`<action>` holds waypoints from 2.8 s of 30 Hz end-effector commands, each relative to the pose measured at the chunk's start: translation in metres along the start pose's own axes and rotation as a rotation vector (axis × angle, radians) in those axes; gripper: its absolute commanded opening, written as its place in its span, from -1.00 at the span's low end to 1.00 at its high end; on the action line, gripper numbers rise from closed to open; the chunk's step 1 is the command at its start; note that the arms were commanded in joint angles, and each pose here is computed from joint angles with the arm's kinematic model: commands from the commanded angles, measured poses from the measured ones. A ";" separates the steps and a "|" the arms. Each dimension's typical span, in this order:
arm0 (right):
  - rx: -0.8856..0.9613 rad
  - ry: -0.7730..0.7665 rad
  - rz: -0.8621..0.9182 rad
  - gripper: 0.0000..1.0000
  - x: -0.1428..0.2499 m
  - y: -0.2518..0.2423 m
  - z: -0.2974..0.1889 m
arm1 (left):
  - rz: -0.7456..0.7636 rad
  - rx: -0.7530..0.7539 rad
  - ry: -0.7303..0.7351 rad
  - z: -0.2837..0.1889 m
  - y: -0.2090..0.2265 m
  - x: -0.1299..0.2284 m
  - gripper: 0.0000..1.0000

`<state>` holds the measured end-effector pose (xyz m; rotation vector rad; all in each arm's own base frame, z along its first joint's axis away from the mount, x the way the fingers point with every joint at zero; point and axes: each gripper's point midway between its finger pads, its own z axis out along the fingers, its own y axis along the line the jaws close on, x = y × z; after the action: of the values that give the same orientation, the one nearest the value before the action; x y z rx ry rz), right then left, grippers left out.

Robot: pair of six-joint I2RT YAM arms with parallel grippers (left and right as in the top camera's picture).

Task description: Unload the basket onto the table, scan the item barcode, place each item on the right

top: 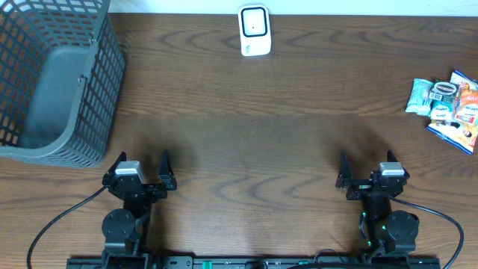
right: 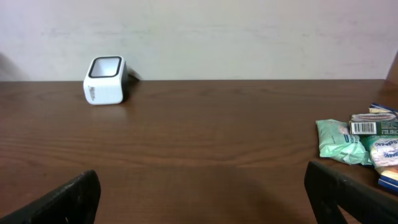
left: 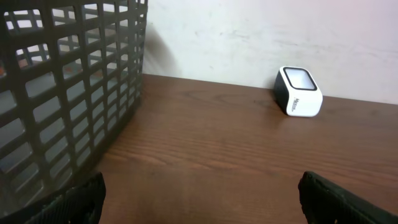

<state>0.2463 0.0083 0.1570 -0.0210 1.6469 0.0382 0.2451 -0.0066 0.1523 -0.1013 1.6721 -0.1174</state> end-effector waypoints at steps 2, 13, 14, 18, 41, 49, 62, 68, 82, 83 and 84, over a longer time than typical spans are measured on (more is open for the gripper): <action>0.003 0.000 0.003 0.99 0.001 0.000 0.000 | 0.001 -0.047 0.047 0.000 0.009 0.015 0.96; 0.003 0.000 0.003 0.98 0.001 0.000 0.000 | 0.001 -0.047 0.047 0.000 0.009 0.015 0.96; 0.003 0.000 0.003 0.99 0.001 0.000 0.000 | 0.001 -0.047 0.047 0.000 0.009 0.015 0.95; 0.003 0.000 0.003 0.99 0.001 0.000 0.000 | 0.001 -0.047 0.047 0.000 0.009 0.015 0.95; 0.003 0.000 0.003 0.99 0.001 0.000 0.000 | 0.009 -0.047 0.047 0.000 0.009 0.015 0.96; 0.003 0.000 0.003 0.98 0.001 0.000 0.000 | 0.009 -0.047 0.044 0.000 0.009 0.014 0.95; 0.003 0.000 0.003 0.98 0.001 0.000 0.000 | 0.027 -0.047 0.046 0.000 0.010 0.014 0.96; 0.003 0.000 0.003 0.99 0.001 0.000 0.000 | 0.027 -0.047 0.048 0.000 0.010 0.015 0.95; 0.003 0.000 0.003 0.99 0.001 0.000 0.000 | 0.027 -0.047 0.048 0.000 0.010 0.015 0.95; 0.003 0.000 0.003 0.98 0.001 0.000 0.000 | 0.027 -0.047 0.048 0.000 0.010 0.015 0.95; 0.003 0.000 0.003 0.99 0.001 0.000 0.000 | 0.027 -0.047 0.048 0.000 0.010 0.015 0.95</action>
<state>0.2463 0.0083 0.1570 -0.0210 1.6469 0.0382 0.2451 -0.0066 0.1522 -0.0974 1.6727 -0.1139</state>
